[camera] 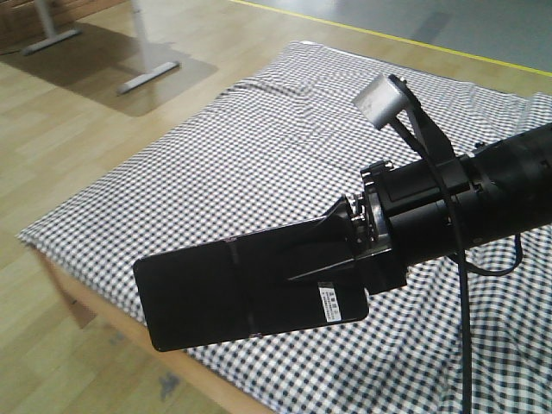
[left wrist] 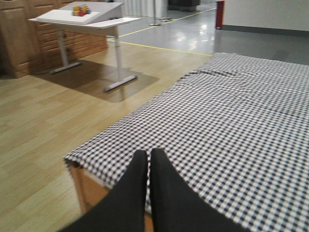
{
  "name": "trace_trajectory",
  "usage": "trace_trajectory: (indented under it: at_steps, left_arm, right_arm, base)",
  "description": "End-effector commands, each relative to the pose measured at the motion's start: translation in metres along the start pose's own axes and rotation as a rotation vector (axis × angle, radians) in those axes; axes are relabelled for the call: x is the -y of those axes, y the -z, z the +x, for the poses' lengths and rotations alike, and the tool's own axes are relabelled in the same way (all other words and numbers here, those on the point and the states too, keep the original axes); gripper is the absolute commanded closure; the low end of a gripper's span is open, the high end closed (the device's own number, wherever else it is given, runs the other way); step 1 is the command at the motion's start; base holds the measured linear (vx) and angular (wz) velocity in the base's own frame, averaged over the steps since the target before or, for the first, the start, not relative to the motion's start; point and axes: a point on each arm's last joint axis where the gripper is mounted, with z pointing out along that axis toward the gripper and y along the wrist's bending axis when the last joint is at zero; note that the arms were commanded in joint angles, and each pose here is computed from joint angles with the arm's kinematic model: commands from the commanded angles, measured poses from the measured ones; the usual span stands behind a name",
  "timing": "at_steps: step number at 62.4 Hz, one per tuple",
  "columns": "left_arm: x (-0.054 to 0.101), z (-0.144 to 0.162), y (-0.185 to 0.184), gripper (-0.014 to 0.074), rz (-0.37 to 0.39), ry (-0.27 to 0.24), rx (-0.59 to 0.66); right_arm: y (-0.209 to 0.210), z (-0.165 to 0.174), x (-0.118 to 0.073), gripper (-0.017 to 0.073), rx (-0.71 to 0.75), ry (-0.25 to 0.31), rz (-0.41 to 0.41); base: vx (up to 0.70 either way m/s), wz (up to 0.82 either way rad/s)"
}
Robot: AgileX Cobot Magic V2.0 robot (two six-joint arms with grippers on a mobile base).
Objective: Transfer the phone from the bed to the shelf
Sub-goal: 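Carry the phone in the right gripper while the base turns away from bed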
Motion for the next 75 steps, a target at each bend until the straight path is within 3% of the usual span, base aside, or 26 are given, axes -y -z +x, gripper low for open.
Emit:
trace_trajectory:
  at_steps: [1, 75]
  left_arm:
    - [-0.0002, -0.0043, 0.0003, 0.0592, -0.003, 0.009, 0.071]
    - [-0.0002, -0.0043, 0.0003, 0.0592, -0.003, 0.009, 0.071]
  right_arm:
    - [0.0092, -0.0085, -0.0223, 0.0561, 0.051, 0.023, -0.103]
    - [0.0092, -0.0085, -0.0223, 0.0561, 0.051, 0.023, -0.103]
  base:
    - [-0.10, 0.44]
    - [-0.04, 0.42]
